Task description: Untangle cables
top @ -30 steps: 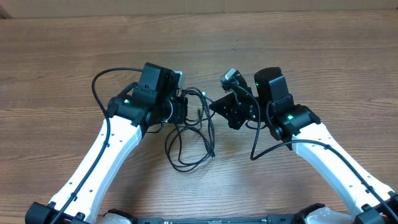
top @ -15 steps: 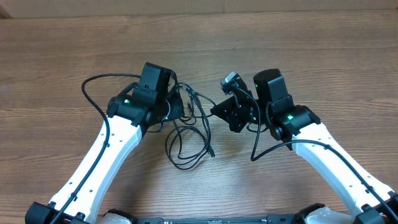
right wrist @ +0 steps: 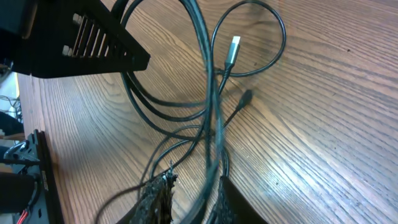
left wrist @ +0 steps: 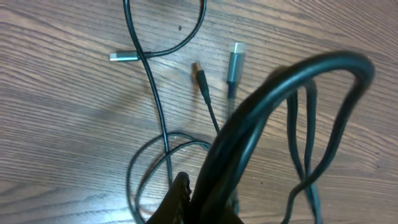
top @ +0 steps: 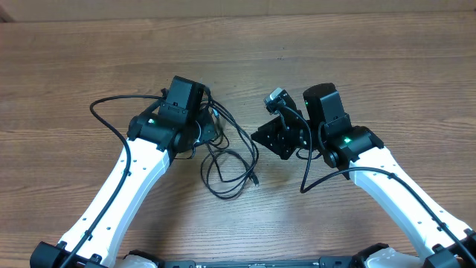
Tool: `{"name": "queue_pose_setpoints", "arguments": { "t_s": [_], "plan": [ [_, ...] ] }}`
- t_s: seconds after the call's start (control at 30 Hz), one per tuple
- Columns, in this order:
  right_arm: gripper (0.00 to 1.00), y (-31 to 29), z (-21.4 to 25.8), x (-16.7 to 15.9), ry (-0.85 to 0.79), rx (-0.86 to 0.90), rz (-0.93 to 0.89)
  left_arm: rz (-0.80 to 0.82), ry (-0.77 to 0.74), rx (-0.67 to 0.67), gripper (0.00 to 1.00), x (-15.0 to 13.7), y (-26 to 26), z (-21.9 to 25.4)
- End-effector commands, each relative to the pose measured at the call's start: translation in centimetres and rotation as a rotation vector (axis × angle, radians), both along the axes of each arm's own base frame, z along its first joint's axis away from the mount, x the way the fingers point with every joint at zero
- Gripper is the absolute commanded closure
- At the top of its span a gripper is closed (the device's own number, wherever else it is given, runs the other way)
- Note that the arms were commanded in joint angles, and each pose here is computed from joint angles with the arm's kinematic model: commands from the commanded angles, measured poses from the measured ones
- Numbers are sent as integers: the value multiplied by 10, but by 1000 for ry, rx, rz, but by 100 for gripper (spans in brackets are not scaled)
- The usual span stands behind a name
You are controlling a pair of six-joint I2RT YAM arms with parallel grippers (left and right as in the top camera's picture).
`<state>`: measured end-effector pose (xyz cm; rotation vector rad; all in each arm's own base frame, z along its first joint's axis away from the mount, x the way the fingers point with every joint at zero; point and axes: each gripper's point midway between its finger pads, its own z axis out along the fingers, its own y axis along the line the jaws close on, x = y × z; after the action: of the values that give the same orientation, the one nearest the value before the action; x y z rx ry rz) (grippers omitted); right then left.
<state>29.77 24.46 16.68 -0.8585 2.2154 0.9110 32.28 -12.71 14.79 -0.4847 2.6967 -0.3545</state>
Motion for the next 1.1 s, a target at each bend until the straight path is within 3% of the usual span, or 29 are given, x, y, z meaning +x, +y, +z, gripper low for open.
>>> {"name": "queue_pose_setpoints", "arguments": {
  "t_s": [0.0,0.23,0.43,0.73,1.07],
  "plan": [
    [76,1,0,-1,1,5,7,-43,-50,47,96,6,6,9],
    [68,1,0,-1,1,6,7,-248,-95,137,96,8,4,10],
    [65,1,0,-1,-1,5,7,-524,-124,172,96,0,-9,10],
    [62,2,3,2,-62,-4,38,-712,-163,259,96,-1,-9,9],
    [51,6,12,10,-114,18,37,-861,-200,319,96,-1,-10,9]
  ]
}}
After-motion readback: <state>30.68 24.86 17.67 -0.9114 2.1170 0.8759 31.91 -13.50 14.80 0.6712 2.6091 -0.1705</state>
